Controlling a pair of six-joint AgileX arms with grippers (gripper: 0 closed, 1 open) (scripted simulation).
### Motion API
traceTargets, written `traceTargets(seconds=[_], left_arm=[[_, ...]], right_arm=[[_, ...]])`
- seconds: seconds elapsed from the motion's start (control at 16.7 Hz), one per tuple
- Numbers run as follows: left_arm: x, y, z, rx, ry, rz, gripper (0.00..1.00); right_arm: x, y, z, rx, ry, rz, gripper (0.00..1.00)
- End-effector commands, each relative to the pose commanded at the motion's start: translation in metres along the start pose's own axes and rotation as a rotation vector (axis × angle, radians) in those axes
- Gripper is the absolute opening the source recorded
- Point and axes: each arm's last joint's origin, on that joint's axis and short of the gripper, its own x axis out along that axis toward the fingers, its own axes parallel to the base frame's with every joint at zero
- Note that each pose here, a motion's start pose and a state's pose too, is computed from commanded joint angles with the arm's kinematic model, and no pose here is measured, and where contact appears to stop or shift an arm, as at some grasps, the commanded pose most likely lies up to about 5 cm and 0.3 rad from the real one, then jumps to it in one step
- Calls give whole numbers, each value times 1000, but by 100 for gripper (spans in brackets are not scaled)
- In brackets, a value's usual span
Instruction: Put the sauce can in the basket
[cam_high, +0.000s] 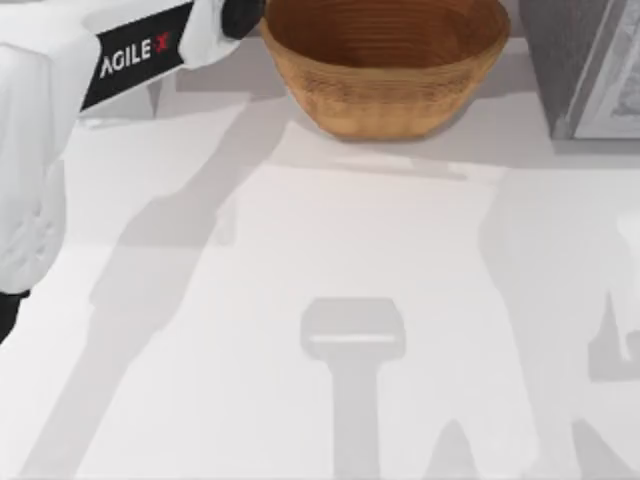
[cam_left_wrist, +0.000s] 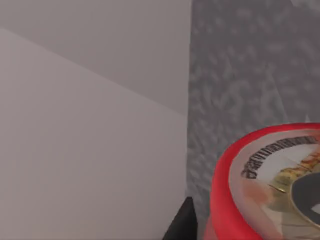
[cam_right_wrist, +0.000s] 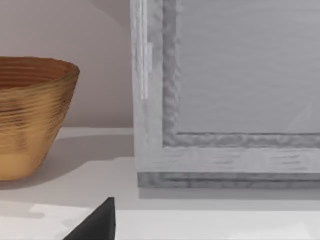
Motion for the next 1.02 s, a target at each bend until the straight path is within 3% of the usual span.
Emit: traceTargets(seconds=[0.42, 1.02], left_arm=[[14, -2, -10, -3, 7, -1, 0], [14, -2, -10, -3, 7, -1, 75]], right_arm=[[0, 0, 0, 0, 0, 0, 100], [0, 0, 0, 0, 0, 0, 100]])
